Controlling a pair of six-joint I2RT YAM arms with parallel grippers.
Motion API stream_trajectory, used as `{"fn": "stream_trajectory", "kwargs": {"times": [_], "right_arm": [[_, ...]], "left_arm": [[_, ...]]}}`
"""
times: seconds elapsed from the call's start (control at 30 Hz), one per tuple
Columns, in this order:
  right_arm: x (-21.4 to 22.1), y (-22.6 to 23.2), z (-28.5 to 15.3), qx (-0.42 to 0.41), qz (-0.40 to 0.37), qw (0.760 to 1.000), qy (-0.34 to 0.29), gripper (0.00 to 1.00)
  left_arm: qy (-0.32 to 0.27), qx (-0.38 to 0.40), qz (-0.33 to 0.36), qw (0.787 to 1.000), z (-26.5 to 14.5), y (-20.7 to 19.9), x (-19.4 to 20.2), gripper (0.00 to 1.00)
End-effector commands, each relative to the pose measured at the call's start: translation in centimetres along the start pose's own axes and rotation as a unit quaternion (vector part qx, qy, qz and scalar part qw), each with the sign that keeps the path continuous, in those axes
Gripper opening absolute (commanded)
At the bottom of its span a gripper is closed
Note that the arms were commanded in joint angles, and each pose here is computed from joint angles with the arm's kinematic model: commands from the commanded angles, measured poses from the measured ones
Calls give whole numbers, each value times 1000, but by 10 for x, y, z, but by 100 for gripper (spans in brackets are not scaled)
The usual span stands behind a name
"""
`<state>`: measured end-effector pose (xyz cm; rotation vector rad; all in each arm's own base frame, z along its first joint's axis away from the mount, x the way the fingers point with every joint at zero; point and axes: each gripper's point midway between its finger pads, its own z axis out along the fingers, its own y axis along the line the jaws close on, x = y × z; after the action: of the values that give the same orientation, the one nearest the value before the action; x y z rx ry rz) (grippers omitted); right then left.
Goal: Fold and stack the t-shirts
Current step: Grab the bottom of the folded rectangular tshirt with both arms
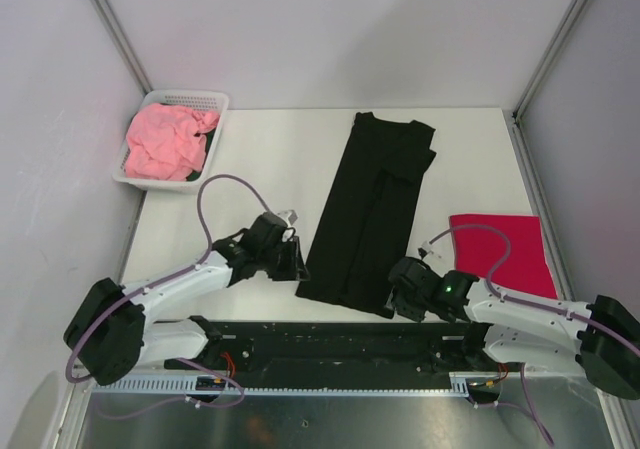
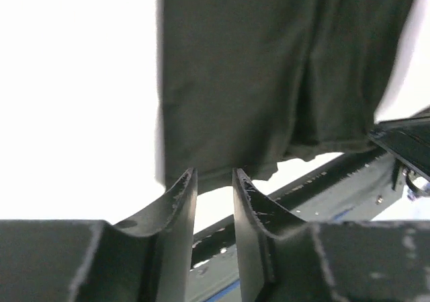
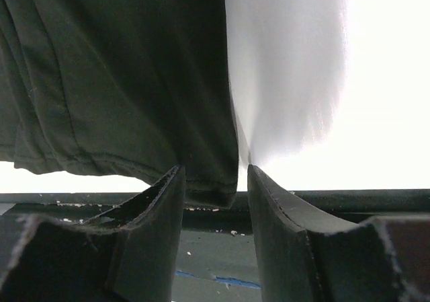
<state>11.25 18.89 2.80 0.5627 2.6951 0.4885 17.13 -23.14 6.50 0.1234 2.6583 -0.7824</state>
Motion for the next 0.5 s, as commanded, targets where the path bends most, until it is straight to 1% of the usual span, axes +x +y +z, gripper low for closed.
{"fn": "stream_trajectory", "kwargs": {"times": [0.0, 0.1, 0.23, 0.33, 0.47], "right_arm": [[-3, 8, 3, -8, -4, 1000, -6, 47], [-1, 7, 5, -4, -7, 1000, -2, 47], [0, 7, 6, -4, -12, 1000, 3, 47], [1, 8, 7, -4, -14, 1000, 6, 46], [4, 10, 10, -5, -16, 1000, 10, 45]], "left_arm": [[-12, -41, -14, 999, -2, 31, -4, 36], [-5, -55, -16, 998, 2, 40, -4, 40], [17, -64, -10, 998, 10, 46, 2, 43], [27, -64, -5, 998, 13, 47, 4, 47], [38, -55, 2, 998, 16, 45, 7, 49]]}}
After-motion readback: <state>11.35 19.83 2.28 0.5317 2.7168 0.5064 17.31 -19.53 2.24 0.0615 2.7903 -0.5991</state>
